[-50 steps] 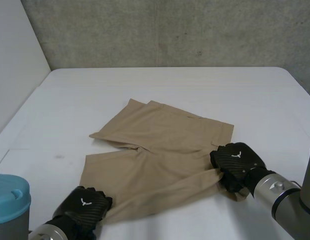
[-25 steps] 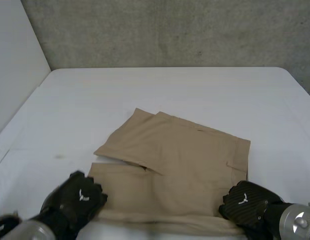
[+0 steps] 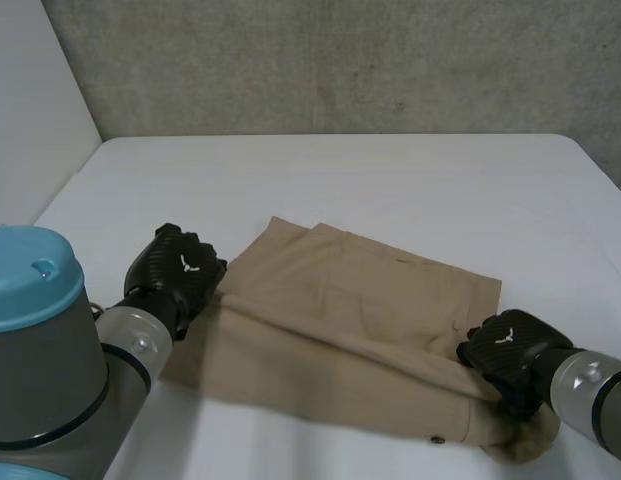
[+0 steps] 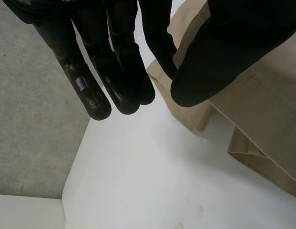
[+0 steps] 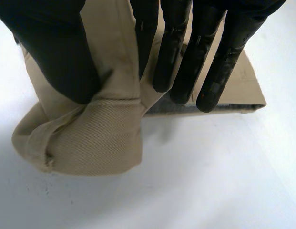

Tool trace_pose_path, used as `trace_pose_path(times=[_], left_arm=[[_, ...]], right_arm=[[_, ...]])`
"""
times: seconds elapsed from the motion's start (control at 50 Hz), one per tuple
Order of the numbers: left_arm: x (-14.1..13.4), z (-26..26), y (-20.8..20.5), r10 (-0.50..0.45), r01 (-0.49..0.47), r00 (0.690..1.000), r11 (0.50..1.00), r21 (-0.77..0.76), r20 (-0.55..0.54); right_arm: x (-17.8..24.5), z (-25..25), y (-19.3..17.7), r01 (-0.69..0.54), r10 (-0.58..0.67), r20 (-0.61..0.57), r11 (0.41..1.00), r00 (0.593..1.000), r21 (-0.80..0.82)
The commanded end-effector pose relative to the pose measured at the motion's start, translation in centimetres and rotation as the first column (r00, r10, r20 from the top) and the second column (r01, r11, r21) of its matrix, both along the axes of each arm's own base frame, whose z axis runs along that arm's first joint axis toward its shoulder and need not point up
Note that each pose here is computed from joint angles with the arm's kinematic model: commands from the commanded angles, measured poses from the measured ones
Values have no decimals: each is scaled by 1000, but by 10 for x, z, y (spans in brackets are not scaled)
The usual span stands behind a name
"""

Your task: Fold the shorts.

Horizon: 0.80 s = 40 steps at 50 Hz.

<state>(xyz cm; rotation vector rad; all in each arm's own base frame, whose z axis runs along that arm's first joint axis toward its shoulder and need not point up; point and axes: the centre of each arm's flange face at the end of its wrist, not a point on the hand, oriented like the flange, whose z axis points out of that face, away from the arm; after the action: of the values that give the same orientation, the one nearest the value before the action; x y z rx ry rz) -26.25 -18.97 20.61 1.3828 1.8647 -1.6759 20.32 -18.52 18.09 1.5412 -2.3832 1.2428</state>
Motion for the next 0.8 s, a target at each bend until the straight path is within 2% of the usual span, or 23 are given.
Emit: trace_pose_path(times=[0.02,0.2,0.44,0.62,0.7,0.8], left_arm=[[5,-7,2,10,-11,1000,1000,25,10],[14,-7,-9,56,-56,998,998,22,8],[15,-2,-10,61,-61,998,998,5,-2],[15,3,-5,54,-54,998,999,2,-25],[10,1,0,33,-27,993,998,56,-111],[-2,2,-1,-47,78,963,991,111,-265]], right_arm=[[-1,16,3,-20,18,42,999,999,48],[-8,15,4,5,-8,29,996,1000,86],[-17,29,5,47,-51,31,993,998,108],[-20,37,7,36,-49,87,990,995,138],[-17,33,12,8,-29,122,986,992,168],[-10,26,23,-55,17,180,977,984,206]])
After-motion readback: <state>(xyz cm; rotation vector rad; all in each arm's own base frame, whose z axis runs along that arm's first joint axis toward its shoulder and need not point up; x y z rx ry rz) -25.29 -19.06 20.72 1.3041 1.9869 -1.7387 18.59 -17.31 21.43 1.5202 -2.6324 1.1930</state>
